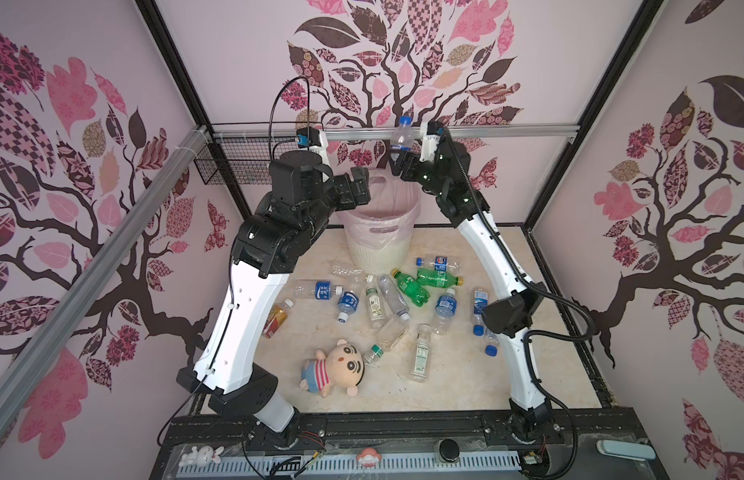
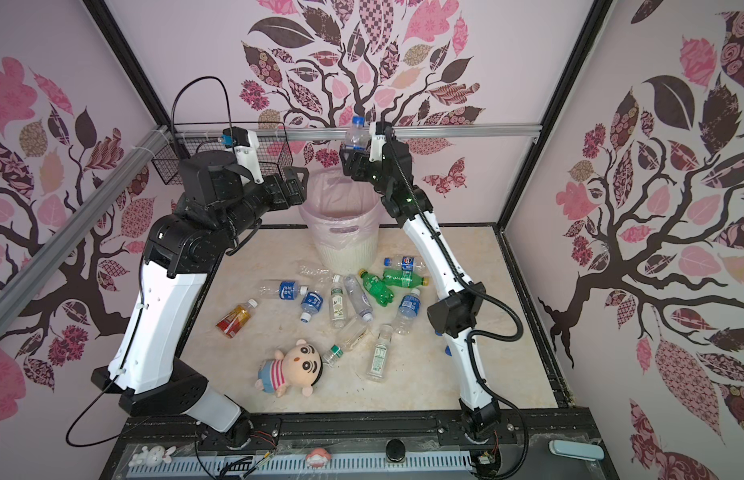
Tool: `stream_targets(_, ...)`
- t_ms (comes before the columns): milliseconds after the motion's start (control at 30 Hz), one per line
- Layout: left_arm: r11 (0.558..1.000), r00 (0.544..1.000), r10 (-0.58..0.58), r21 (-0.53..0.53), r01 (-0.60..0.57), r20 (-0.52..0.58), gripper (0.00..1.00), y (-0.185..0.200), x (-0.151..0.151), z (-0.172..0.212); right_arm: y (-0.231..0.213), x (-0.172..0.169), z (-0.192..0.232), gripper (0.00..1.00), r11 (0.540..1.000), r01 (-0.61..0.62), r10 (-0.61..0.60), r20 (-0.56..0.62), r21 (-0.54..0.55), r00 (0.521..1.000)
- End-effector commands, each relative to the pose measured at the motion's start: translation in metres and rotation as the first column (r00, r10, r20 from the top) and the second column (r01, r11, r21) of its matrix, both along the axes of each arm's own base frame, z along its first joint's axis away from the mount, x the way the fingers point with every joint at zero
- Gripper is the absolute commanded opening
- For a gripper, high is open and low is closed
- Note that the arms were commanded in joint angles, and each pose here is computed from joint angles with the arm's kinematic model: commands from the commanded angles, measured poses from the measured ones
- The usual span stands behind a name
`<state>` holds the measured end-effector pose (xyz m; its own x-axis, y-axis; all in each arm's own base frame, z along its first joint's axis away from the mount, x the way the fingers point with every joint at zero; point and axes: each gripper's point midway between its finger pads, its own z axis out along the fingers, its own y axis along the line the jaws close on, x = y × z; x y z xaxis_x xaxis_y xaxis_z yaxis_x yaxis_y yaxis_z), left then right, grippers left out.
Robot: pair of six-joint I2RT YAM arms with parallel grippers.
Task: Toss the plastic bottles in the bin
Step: 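Lift the blue-labelled bottle over the bin and release it with the right gripper, then lower the left gripper onto the red-and-gold bottle while the right arm withdraws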
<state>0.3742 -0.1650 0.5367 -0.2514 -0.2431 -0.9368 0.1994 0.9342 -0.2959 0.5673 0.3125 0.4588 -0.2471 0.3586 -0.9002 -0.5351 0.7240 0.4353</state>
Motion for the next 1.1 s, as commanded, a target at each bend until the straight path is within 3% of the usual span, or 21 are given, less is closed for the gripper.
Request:
stream_targets(0,0.999,1.000,0.030,0.044,-0.030,0.007,0.97,0.009,-0.002,-0.004,-0.003,-0.019,0.030,0.86,0.999,-0.011,0.011,0.017,0.050,1.000)
stream_targets(200,0.997,0.998,0.060,0.054,-0.059,-0.019,0.97,0.013,0.002,-0.015,-0.014,-0.028,0.039,0.99,0.999,0.027,-0.028,0.049,0.024,0.998)
stream_targets(567,0.990,0.979,0.136,0.045,-0.131,-0.154,0.97,0.025,0.001,-0.050,-0.022,-0.044,0.034,1.00,0.999,0.025,-0.026,-0.020,-0.028,0.999)
stream_targets(800,0.974,0.942,0.226,0.066,-0.216,-0.249,0.97,0.046,-0.012,-0.082,-0.028,-0.069,0.021,1.00,0.996,0.010,-0.019,-0.106,-0.086,0.994)
stream_targets(900,0.966,0.910,0.258,0.065,-0.250,-0.324,0.97,0.063,-0.018,-0.102,-0.029,-0.085,0.012,1.00,0.991,0.014,-0.032,-0.138,-0.130,0.990)
stream_targets(967,0.966,0.878,0.239,0.009,-0.259,-0.416,0.97,0.076,-0.022,-0.123,-0.027,-0.096,0.002,1.00,0.986,0.002,-0.030,-0.167,-0.167,0.985)
stream_targets(1067,0.940,0.803,0.255,-0.057,-0.336,-0.539,0.97,0.104,-0.030,-0.161,-0.024,-0.118,-0.011,1.00,0.976,-0.018,-0.024,-0.190,-0.219,0.981)
